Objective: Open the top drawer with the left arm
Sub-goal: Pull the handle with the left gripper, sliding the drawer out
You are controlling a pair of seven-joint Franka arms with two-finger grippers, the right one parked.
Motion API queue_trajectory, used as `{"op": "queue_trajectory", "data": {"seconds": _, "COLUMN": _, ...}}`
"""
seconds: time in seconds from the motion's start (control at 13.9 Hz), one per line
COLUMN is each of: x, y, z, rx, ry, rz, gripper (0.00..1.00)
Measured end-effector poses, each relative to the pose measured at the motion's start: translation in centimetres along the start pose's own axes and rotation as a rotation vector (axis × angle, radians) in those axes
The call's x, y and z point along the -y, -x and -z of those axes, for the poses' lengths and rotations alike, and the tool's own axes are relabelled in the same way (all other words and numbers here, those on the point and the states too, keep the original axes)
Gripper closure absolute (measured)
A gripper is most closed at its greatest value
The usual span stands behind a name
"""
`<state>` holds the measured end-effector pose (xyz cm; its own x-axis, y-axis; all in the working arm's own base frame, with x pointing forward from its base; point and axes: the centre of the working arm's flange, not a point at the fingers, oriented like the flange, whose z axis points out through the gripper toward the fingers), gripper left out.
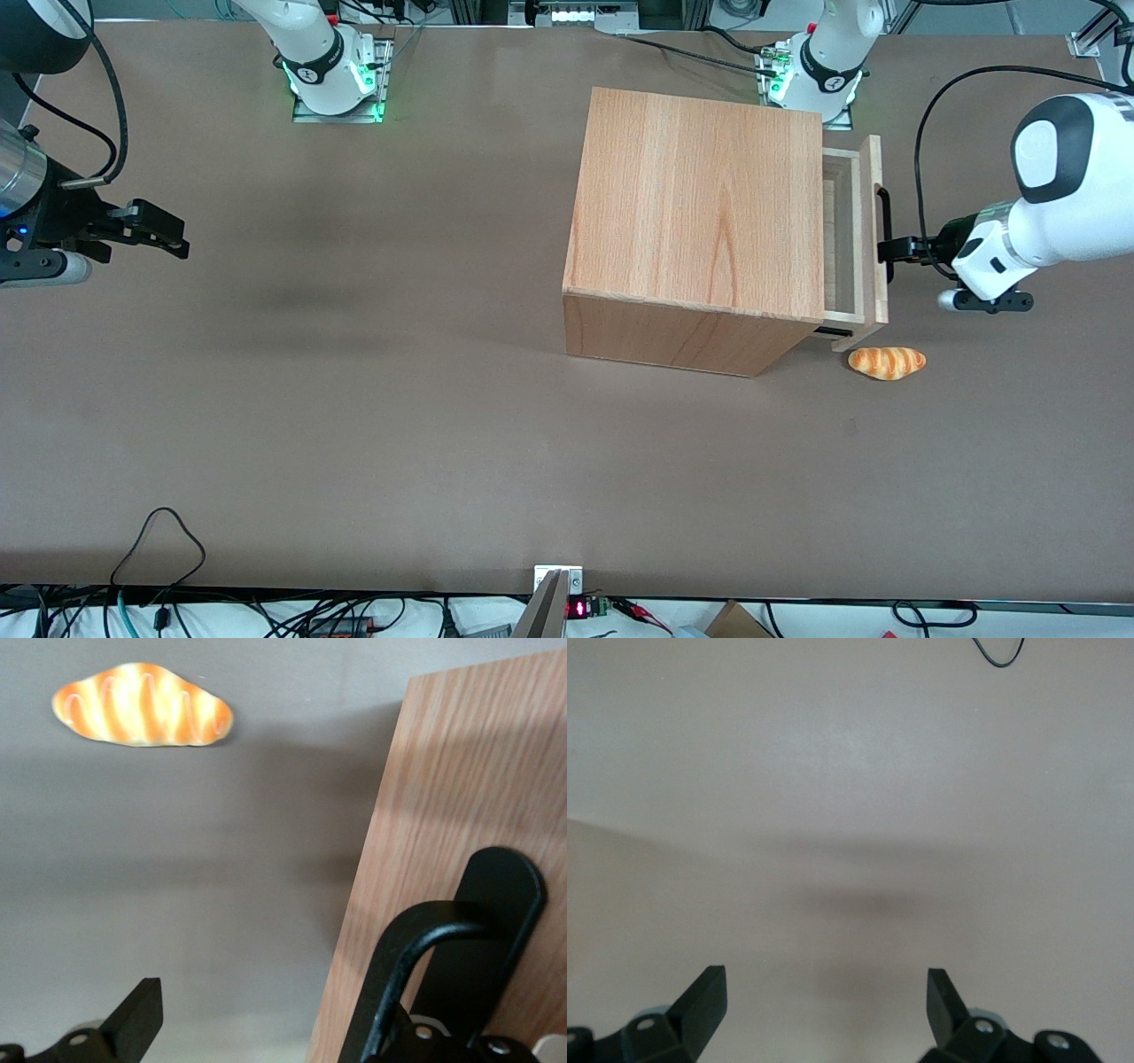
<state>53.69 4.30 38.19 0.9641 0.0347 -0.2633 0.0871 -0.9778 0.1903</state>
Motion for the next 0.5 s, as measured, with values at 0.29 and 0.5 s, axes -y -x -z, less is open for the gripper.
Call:
{"op": "queue_trajectory", "data": {"seconds": 0.29, "x": 3.1, "y": 0.1, "z": 1.0, "rx": -0.017, "ry": -0.020, "rz": 0.036, "gripper": 0.00}}
{"op": "queue_trajectory", "data": {"seconds": 0.5, "x": 5.4, "y": 0.2, "z": 1.9, "rx": -0.034, "ry": -0.050, "rz": 0.063, "gripper": 0.00}}
